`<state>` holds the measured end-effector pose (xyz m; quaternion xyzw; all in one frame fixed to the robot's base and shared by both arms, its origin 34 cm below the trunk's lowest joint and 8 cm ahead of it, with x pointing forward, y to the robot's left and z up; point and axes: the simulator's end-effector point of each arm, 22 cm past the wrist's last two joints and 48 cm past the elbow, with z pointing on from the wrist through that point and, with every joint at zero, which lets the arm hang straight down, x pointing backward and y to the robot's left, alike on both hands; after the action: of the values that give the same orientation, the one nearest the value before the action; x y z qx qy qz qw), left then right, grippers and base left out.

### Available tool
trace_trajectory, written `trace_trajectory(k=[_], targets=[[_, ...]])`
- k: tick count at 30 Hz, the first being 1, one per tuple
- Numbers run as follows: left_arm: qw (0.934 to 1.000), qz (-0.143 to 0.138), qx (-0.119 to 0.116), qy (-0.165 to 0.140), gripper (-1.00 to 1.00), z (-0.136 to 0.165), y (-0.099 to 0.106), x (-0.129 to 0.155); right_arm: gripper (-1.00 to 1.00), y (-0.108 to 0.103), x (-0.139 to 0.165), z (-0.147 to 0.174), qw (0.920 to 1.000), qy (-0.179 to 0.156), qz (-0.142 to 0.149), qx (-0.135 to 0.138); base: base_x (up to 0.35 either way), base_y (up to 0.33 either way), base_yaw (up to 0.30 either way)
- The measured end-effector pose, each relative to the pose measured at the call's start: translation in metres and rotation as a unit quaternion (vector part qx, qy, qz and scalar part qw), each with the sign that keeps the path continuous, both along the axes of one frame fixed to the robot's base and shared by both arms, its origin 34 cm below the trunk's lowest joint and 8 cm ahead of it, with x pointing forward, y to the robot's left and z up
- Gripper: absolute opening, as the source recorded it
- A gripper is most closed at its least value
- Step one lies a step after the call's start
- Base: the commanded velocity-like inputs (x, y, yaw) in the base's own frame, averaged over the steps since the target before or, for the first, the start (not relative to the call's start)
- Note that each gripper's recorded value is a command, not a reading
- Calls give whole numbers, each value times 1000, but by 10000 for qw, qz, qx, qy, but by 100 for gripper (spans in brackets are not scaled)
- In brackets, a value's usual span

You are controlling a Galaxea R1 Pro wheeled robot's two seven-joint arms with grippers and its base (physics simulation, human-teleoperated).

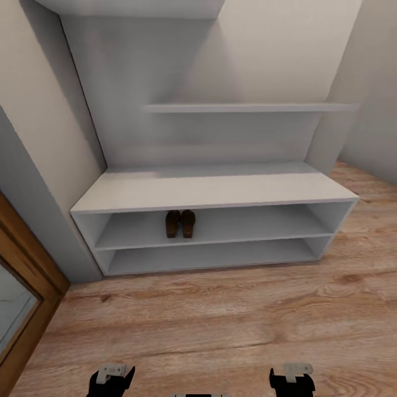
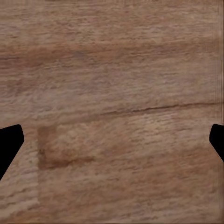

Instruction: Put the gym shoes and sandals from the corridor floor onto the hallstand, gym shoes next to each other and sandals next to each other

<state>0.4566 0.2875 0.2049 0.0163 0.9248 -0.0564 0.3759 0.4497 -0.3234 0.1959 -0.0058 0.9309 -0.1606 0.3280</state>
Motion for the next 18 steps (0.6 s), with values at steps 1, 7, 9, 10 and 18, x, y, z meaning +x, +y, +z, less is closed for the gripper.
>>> trace_trajectory(k=[1,7,9,10,18], targets=[[10000,2,2,0,100,0,0,0,100,-2,0,0,10000,-1,-6,-12,0,0,-293],[10000,5,5,-5,100,2,0,1,100,-5,2,4,10000,-33,-9,-26,0,0,-297],[10000,5,5,-6,100,7,0,2,100,-6,3,9,10000,-56,-12,-29,0,0,-299],[10000,5,5,-6,100,9,0,3,100,-7,4,11,10000,-70,-15,-33,0,0,-300],[10000,22,21,5,100,27,2,7,100,-33,9,34,9991,-192,-380,-67,0,0,-300]])
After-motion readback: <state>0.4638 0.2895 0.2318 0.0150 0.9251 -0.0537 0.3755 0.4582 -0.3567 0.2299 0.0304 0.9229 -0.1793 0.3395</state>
